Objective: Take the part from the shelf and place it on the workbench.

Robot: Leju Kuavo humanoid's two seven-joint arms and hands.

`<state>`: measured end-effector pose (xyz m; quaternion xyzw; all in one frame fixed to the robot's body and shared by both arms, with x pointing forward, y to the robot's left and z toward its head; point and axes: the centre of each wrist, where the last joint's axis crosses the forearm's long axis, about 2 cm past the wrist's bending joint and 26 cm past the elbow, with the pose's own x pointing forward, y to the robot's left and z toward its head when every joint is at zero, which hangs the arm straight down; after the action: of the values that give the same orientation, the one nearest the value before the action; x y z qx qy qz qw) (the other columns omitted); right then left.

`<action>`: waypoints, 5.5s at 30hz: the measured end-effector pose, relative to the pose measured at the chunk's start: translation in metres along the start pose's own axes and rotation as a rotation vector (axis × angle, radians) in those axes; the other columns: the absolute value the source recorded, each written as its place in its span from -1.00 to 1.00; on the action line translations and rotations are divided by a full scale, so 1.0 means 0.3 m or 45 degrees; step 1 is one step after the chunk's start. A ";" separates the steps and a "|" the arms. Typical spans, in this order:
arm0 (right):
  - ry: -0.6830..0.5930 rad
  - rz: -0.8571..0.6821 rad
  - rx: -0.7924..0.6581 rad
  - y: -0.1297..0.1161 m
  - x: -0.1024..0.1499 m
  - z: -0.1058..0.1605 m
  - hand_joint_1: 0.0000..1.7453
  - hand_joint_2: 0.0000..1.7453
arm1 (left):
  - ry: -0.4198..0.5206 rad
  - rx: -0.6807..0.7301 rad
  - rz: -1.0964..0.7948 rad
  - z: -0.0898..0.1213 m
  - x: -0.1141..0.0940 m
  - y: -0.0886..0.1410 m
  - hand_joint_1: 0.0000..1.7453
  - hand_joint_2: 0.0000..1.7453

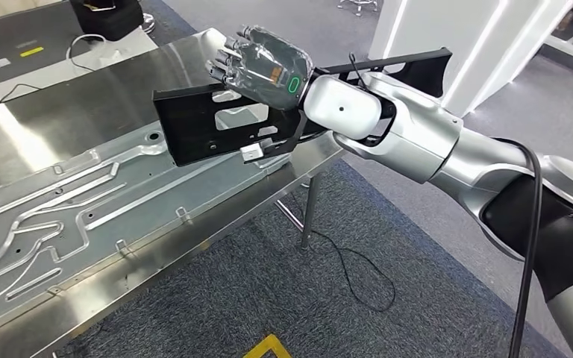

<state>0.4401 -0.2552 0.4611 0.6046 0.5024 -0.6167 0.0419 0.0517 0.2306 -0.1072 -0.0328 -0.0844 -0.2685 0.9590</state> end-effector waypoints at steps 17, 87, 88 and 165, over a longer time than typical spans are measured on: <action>-0.041 -0.008 0.043 0.036 0.045 -0.007 1.00 1.00 | 0.028 0.003 0.010 0.000 -0.004 -0.006 -1.00 1.00; -0.107 -0.042 0.215 0.082 0.047 -0.016 1.00 1.00 | 0.020 -0.004 0.054 0.000 -0.015 -0.004 -1.00 1.00; -0.110 -0.046 0.217 0.085 0.050 -0.016 1.00 1.00 | 0.019 -0.005 0.055 0.000 -0.015 -0.005 -1.00 1.00; -0.634 -0.147 1.072 -0.118 0.058 -0.245 -1.00 -1.00 | -0.022 -0.051 0.073 0.000 0.036 0.037 -1.00 -1.00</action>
<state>0.4637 -0.1788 0.4848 0.3747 0.2170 -0.8932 -0.1214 0.0667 0.2346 -0.1054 -0.0568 -0.0862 -0.2420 0.9648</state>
